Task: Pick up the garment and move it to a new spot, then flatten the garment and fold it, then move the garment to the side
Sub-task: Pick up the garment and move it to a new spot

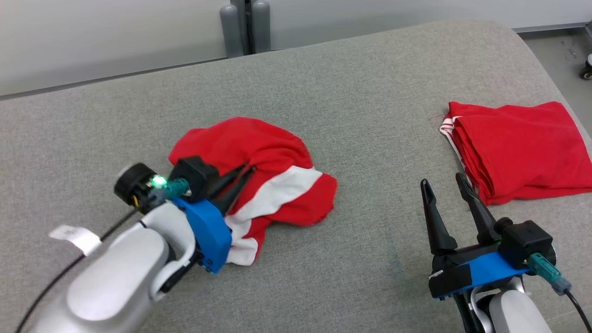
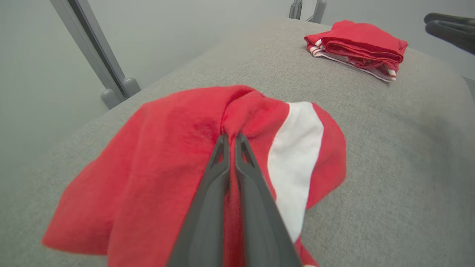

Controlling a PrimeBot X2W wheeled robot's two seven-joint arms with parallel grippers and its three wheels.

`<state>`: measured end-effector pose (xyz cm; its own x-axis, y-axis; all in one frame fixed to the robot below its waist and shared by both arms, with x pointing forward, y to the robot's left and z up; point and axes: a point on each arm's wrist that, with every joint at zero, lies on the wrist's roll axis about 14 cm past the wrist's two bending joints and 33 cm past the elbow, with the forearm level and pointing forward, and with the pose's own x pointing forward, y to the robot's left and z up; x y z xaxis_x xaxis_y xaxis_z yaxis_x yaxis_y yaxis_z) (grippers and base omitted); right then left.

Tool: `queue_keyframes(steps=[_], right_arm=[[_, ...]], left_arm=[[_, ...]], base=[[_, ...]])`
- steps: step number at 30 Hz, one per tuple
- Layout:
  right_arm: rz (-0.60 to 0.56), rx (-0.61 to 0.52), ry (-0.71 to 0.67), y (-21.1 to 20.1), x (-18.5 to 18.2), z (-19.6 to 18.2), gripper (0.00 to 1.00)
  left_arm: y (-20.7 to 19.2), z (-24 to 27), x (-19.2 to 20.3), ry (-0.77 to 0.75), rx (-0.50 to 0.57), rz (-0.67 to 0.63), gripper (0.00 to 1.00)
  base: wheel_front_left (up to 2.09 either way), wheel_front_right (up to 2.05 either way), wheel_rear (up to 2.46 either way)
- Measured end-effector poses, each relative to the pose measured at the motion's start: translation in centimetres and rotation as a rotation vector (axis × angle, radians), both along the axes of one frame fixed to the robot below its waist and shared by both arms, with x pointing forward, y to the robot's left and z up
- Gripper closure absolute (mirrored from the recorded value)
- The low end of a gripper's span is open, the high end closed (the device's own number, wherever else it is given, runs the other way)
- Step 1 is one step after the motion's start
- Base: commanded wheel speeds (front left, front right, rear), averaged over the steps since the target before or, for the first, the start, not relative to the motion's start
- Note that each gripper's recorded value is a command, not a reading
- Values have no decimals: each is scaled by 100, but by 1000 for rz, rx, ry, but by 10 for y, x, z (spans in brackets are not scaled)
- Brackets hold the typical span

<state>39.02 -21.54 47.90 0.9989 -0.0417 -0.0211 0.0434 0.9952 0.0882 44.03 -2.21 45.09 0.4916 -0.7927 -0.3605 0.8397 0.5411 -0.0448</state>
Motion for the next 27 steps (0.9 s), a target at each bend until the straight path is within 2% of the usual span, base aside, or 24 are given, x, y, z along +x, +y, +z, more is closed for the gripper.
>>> queue_keyframes(steps=[3,4,5,6,10,16,23,24,27], right_arm=[[2,0,7,1,0,-3,0],[5,0,9,2,1,-4,0],[10,1,8,4,1,-3,0],[18,0,6,6,2,-3,0],[67,7,-8,22,8,1,0],[107,6,-33,36,11,11,0],[131,13,-66,45,5,25,0],[131,13,-66,45,5,25,0],[156,20,-75,54,1,28,0]], left_arm=[[-5,-14,-6,12,-23,9,100],[-6,-16,-6,12,-34,20,80],[-6,-19,-7,16,-44,33,52],[-6,-20,-8,17,-58,44,0],[-2,-9,-9,-8,-156,132,0],[18,5,-8,-40,-210,220,0],[66,18,-26,-40,-310,453,0],[66,18,-26,-40,-310,453,0],[92,15,-43,-13,-357,592,0]], base=[[0,0,0],[0,0,0],[0,0,0],[0,0,0],[0,0,0],[0,0,0],[0,0,0],[0,0,0],[0,0,0]])
